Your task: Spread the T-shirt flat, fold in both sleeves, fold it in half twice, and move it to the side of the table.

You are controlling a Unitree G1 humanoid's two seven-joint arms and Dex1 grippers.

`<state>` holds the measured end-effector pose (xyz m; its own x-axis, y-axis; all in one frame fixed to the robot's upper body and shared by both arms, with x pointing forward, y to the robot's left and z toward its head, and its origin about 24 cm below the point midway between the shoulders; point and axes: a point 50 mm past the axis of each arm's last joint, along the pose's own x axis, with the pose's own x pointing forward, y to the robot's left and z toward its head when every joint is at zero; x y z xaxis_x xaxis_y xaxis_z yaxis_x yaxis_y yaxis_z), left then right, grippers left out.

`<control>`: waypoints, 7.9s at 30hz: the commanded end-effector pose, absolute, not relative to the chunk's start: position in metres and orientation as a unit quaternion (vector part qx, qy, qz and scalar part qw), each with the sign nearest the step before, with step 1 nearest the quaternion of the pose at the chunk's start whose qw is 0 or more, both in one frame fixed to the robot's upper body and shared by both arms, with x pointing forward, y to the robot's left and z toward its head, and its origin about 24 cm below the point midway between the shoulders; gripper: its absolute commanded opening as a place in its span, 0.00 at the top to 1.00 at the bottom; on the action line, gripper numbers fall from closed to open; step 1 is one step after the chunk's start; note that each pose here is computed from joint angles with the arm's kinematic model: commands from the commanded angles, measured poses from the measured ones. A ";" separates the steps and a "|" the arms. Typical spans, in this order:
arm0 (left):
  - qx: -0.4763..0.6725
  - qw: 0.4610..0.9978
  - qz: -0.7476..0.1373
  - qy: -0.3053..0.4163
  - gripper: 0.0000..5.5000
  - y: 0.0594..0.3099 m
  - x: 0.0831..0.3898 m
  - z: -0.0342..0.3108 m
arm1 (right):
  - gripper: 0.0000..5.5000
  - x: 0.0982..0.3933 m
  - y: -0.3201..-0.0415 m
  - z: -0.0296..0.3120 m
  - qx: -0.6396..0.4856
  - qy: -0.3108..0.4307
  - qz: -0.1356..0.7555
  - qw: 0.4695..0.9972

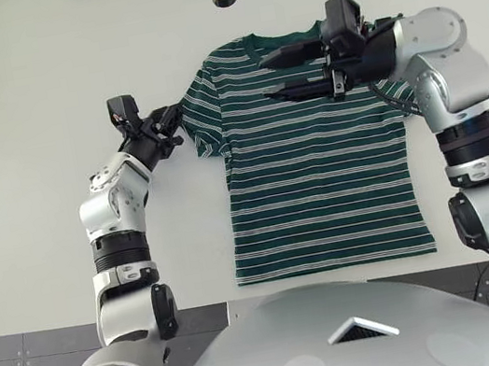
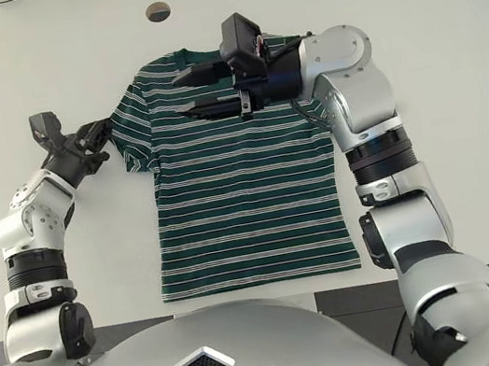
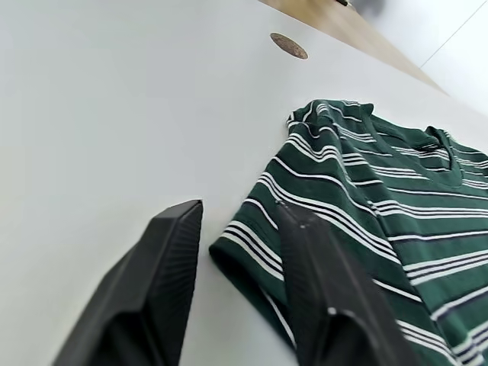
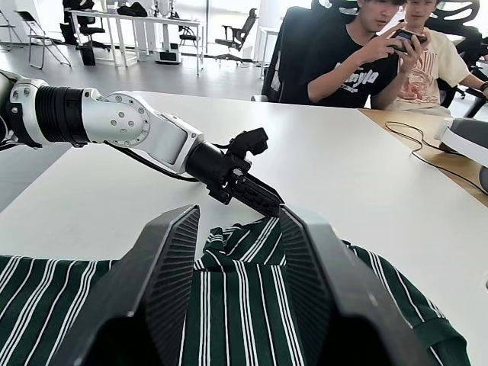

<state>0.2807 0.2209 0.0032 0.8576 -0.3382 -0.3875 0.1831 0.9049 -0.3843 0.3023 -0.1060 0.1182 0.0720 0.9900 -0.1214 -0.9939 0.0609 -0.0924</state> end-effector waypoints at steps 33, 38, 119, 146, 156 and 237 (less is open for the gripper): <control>-0.305 0.922 -0.157 0.177 0.98 0.223 0.298 0.056 | 0.64 0.323 -0.115 0.130 -0.059 -0.017 0.619 0.783; -0.306 0.917 -0.179 0.182 0.98 0.211 0.294 0.061 | 0.64 0.326 -0.116 0.133 -0.057 -0.022 0.612 0.789; -0.445 0.827 -0.321 -0.124 0.49 0.189 0.277 0.160 | 0.96 0.321 -0.289 0.037 -0.083 0.361 0.245 0.896; -0.443 0.829 -0.313 -0.138 0.49 0.203 0.280 0.162 | 0.98 0.305 -0.269 0.086 -0.143 0.287 0.307 0.896; -0.445 0.830 -0.307 -0.137 0.49 0.203 0.282 0.161 | 0.98 0.305 -0.232 0.106 -0.167 0.251 0.357 0.884; 0.455 0.525 -0.719 0.022 0.37 0.226 0.077 0.021 | 0.51 0.110 -0.292 0.041 -0.391 0.186 0.777 0.456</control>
<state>0.0931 0.2211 0.0404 0.0695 -0.8262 -0.5590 0.7159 -0.3489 0.6048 0.1213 -0.2962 0.0563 -0.2081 0.5978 -0.7742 -0.8662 -0.4803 -0.1380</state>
